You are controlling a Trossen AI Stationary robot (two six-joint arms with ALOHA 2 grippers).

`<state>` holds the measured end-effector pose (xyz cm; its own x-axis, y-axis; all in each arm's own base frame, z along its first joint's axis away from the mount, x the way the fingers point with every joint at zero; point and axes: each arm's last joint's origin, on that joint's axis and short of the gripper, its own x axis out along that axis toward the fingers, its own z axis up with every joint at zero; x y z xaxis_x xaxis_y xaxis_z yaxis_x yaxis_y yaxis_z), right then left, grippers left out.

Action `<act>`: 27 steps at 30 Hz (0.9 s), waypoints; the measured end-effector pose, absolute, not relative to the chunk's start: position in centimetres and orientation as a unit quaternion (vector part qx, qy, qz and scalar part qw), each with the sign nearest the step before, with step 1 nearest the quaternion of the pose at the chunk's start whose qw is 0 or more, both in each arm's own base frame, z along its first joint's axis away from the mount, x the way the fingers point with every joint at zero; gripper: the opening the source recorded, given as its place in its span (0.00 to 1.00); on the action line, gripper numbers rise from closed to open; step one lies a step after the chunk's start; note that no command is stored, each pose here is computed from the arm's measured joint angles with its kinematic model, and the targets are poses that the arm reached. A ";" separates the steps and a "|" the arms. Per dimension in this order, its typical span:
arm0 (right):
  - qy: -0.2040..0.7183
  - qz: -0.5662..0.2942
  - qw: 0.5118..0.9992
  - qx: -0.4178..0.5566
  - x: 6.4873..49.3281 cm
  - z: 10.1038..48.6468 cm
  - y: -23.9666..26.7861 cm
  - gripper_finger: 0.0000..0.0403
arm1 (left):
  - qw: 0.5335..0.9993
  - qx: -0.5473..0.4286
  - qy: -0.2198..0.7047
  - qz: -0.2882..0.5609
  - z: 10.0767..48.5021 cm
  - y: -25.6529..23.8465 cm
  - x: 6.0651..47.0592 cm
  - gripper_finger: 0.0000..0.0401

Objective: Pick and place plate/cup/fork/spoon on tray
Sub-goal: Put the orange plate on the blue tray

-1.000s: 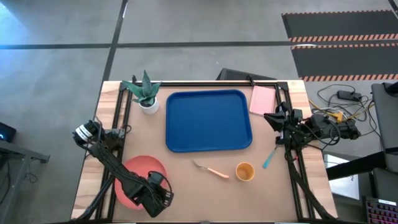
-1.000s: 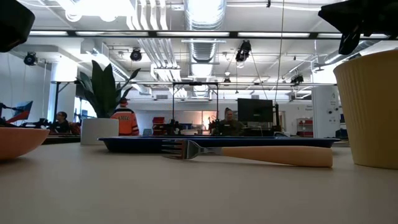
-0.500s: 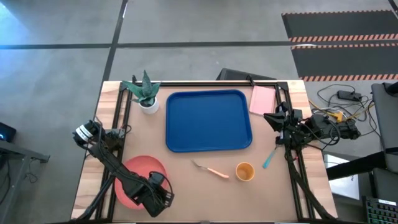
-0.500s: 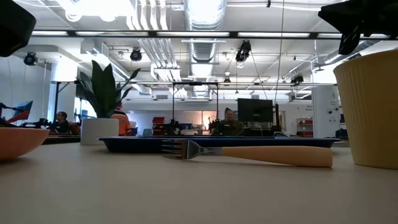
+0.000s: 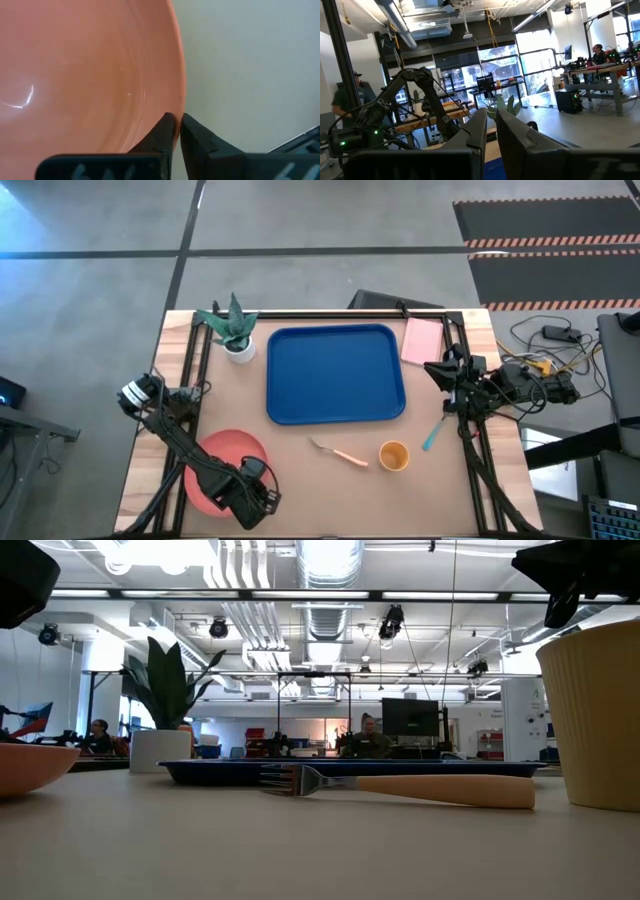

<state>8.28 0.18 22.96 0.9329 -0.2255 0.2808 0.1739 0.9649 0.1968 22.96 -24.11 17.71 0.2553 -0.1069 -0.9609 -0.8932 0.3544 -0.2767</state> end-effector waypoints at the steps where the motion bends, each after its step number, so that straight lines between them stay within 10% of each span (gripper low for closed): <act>1: -0.152 -0.102 0.979 0.085 8.3 23.0 0.2 0.08 | 0.633 -0.476 0.526 0.310 17.7 -24.1 23.0 0.01; 27: -0.151 -0.102 0.980 0.085 8.3 22.9 0.2 0.08 | 0.764 -0.340 0.538 0.106 23.3 -25.9 25.1 0.00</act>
